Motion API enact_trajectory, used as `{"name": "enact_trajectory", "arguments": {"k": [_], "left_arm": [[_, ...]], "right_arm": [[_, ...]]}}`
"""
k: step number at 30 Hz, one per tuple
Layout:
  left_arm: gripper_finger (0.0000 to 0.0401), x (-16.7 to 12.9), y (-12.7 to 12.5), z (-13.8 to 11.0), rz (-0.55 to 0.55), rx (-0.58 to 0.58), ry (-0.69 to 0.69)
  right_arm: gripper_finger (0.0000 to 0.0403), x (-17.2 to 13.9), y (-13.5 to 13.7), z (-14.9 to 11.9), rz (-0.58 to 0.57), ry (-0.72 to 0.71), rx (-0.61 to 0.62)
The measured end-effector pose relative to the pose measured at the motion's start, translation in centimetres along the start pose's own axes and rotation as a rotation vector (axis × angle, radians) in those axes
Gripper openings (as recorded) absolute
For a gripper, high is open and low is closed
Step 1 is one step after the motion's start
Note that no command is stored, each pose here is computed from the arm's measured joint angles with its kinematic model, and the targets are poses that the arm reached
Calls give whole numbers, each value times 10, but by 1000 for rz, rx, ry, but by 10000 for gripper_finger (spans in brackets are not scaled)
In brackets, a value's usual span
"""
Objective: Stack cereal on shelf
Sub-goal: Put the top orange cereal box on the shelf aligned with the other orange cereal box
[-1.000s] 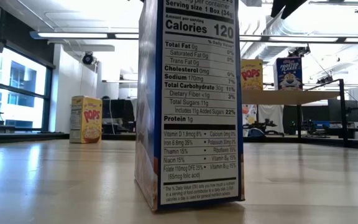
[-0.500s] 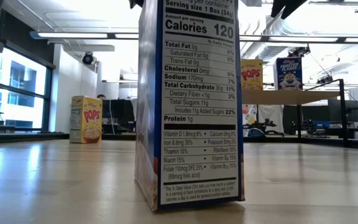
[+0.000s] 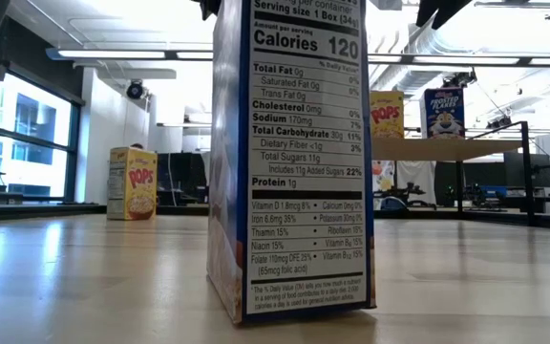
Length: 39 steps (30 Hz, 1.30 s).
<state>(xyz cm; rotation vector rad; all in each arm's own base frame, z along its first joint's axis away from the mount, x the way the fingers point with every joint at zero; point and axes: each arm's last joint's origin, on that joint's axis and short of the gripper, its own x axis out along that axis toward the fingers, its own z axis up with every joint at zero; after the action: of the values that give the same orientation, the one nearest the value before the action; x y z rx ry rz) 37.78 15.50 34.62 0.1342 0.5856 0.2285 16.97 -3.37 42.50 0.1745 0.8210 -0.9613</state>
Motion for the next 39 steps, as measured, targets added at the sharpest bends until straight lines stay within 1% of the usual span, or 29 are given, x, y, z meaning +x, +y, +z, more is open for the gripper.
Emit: {"name": "enact_trajectory", "arguments": {"k": [9, 21, 39], "left_arm": [[145, 4, -1, -2, -8, 6, 6], [145, 22, 0, -10, -22, -11, 30], [145, 21, 1, -10, -18, -19, 26]], "right_arm": [[239, 0, 0, 0, 1, 1, 0], [239, 0, 0, 0, 2, 1, 0], [239, 0, 0, 0, 2, 1, 0]]}}
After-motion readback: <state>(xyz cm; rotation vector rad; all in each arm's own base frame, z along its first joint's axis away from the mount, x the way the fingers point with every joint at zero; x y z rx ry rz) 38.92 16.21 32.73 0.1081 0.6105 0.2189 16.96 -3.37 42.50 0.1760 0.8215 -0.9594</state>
